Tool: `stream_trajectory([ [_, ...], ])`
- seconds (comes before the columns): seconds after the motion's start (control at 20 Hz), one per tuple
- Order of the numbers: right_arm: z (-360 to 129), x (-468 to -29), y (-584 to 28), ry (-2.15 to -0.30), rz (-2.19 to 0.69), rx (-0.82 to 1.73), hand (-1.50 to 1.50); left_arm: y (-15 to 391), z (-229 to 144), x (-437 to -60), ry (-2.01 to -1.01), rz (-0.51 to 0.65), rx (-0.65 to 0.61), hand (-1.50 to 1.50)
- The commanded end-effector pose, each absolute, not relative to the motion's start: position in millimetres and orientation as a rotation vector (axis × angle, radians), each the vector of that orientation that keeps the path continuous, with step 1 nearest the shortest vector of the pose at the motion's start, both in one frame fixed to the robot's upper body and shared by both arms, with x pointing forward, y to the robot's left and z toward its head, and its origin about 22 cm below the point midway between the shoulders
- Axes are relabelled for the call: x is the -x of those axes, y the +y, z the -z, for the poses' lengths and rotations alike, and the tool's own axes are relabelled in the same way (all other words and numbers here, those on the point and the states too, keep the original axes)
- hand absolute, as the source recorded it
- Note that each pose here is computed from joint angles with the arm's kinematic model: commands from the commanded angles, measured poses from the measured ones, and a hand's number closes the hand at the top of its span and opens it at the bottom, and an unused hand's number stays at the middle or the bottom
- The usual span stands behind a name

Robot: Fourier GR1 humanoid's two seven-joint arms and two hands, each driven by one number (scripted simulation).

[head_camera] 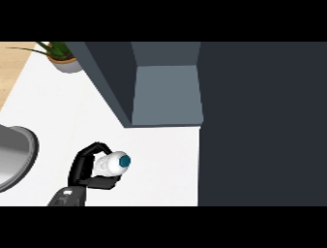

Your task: Pick up the bottled water, place it into the cabinet and close the cabinet

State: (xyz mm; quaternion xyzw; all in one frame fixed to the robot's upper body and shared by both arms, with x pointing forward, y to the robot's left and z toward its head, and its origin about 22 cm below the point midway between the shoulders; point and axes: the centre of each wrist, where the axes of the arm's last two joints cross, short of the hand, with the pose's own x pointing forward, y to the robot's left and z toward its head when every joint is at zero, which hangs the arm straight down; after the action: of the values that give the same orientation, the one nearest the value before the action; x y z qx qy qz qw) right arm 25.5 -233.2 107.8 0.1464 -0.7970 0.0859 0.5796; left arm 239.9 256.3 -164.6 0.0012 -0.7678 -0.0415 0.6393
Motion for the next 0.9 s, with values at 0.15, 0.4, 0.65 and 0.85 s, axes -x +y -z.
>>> stream_trajectory([
  [0.15, -137, -23, -234, -1.898, -0.202, -0.316, -1.5, 221, 172, -225, -1.76, 0.061, 0.045, 1.5],
  [0.4, -138, -23, -232, -1.915, -0.225, -0.327, -1.5, 199, 161, -233, -1.77, 0.068, 0.149, 1.5],
  [0.65, -135, -16, -234, -1.89, -0.208, -0.332, -1.5, 164, 125, -258, -1.774, 0.035, 0.162, 1.5],
  [0.85, -136, -15, -238, -1.902, -0.216, -0.33, -1.5, 140, 89, -278, -1.77, 0.037, 0.15, 1.5],
])
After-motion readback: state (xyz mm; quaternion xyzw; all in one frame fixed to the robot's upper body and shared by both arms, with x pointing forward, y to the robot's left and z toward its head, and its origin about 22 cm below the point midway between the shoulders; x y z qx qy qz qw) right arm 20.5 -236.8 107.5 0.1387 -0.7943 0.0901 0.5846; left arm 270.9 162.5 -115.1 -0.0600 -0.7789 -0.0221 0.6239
